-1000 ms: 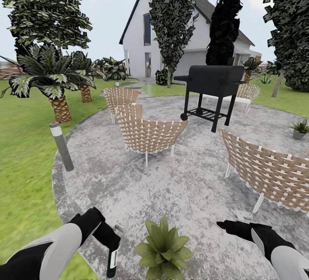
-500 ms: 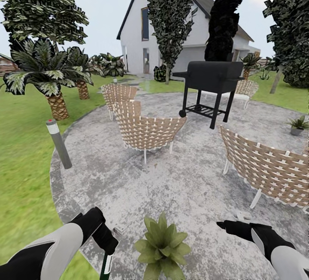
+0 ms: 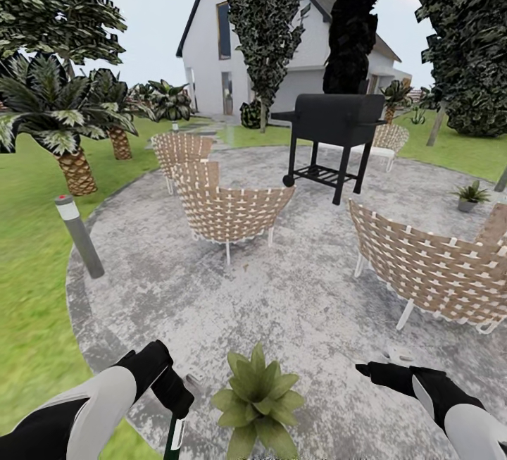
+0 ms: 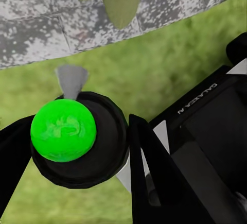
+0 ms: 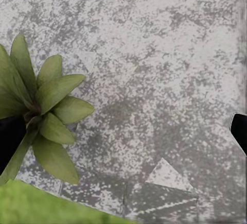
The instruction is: Pick up the pesticide atomizer in the garden and spray insectifuge to fully cover both potted plants in the garden.
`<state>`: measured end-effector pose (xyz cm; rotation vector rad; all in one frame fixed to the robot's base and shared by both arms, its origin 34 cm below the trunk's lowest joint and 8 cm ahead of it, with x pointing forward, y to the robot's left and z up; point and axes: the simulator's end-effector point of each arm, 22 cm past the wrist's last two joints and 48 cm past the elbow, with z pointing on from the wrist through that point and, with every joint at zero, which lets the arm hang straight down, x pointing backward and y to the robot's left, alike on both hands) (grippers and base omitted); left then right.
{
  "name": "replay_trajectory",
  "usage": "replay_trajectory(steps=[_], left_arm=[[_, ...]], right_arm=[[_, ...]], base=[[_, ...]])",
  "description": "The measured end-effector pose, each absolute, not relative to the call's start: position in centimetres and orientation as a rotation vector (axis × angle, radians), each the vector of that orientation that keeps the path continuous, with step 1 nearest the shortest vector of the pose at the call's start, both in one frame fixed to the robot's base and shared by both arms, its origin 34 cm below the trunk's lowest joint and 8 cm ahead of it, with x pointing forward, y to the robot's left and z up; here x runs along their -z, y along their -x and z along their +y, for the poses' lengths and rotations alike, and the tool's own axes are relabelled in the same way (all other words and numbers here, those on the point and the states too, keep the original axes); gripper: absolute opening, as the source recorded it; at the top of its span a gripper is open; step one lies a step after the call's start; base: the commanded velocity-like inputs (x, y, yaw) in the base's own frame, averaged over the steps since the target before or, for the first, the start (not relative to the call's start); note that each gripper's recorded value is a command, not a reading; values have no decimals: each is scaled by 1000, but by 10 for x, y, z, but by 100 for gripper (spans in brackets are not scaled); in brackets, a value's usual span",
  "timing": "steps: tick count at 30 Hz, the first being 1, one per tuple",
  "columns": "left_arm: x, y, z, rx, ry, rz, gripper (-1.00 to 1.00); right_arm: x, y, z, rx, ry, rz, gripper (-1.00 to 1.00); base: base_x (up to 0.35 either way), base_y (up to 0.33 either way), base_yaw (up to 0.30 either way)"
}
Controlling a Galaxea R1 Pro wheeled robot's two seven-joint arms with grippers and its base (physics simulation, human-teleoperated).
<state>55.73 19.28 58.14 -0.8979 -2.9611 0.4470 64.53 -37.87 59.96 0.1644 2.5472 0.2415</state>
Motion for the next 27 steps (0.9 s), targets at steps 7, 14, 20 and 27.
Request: replay_trajectory(steps=[7,14,20,27], left_arm=[[-577,-555,193,-450,893,-2952,-100],[-573,-552,193,-454,885,-2943,-100],[-568,-549,196,-454,876,-2934,-100],[-560,-540,209,-438,850,-2914,-100]], right_arm=[[-594,-643,-379,-241,-166,2558,100],[-589,-641,-379,-241,-168,2568,100],[-584,-639,-379,-241,-169,2577,100],[-579,-636,-379,-240,-171,2588,100]], base=[[0,0,-164],[0,0,-164],[0,0,-164],[0,0,-164]])
